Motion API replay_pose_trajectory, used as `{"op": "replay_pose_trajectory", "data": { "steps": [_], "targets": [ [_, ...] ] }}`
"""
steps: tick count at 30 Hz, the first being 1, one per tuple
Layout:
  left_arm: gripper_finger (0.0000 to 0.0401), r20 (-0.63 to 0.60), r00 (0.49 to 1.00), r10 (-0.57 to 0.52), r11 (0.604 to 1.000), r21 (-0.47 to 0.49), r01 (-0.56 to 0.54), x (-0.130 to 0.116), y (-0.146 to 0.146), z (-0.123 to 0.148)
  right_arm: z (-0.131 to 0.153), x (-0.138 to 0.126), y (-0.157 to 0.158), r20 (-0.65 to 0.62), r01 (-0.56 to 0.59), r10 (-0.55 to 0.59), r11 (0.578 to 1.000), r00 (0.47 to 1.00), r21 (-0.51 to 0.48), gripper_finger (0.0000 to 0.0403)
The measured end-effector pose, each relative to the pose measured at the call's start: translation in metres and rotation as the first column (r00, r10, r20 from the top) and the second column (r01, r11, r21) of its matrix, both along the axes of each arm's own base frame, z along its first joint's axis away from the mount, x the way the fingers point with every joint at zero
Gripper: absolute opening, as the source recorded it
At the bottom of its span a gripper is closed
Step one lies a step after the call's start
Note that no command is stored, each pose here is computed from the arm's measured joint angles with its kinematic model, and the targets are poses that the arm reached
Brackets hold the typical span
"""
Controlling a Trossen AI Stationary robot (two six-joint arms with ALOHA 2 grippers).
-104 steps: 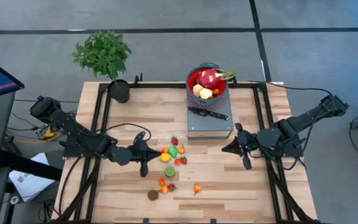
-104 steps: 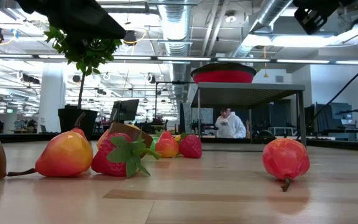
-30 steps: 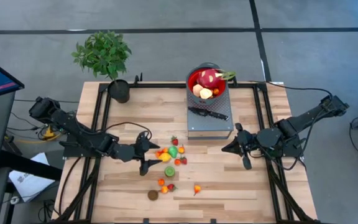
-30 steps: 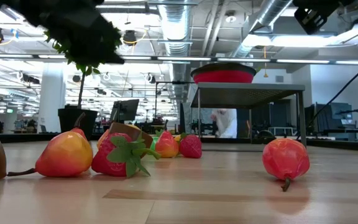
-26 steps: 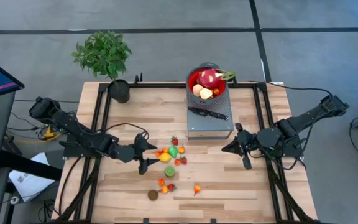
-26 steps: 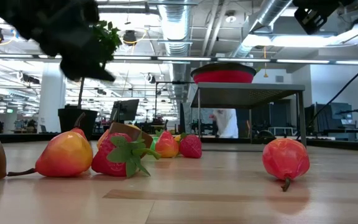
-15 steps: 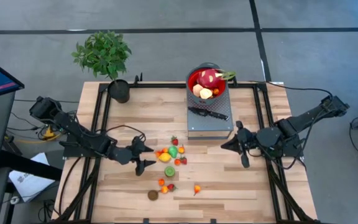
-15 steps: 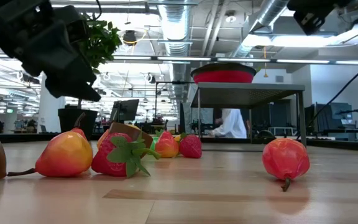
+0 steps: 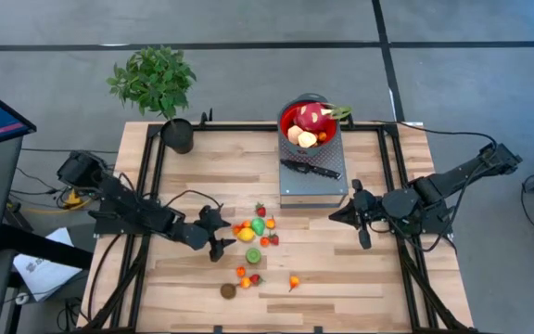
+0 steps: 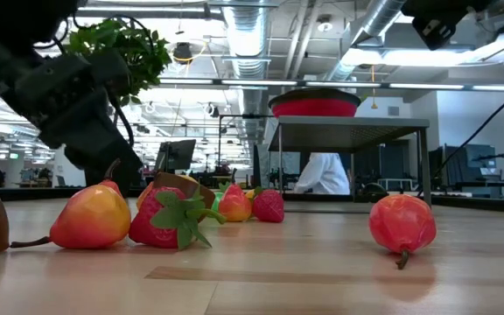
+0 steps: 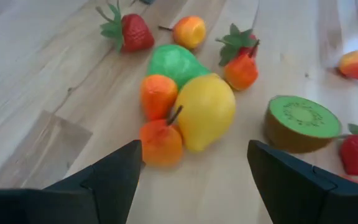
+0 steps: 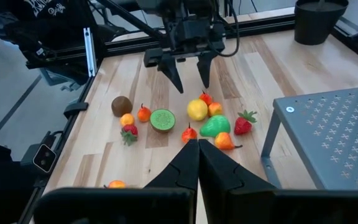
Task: Pick & Place Fruit
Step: Put the yellow pear into the red colander on the shelf
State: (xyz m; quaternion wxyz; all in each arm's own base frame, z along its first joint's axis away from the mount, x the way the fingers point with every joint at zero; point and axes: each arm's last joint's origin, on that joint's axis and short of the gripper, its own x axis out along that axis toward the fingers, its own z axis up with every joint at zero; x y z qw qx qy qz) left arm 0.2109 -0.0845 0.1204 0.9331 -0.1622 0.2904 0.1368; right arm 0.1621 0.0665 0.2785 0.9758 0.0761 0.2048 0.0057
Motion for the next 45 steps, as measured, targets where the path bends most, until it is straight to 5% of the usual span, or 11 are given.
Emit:
{"op": "replay_pose_trajectory", "data": {
  "steps": [18, 45],
  "targets": [
    [0.0285, -0.034, 0.996, 0.084, 0.992, 0.094, -0.080, 0.005, 0.004, -0.021, 0.000, 0.000, 0.000, -0.001, 0.000, 0.000, 1.000, 1.000, -0.001, 0.0003],
    [0.0262, -0.041, 0.987, 0.154, 0.985, 0.091, -0.150, 0.010, 0.014, -0.027, 0.000, 0.000, 0.000, -0.001, -0.001, 0.001, 1.000, 1.000, -0.003, 0.0003]
  ]
}}
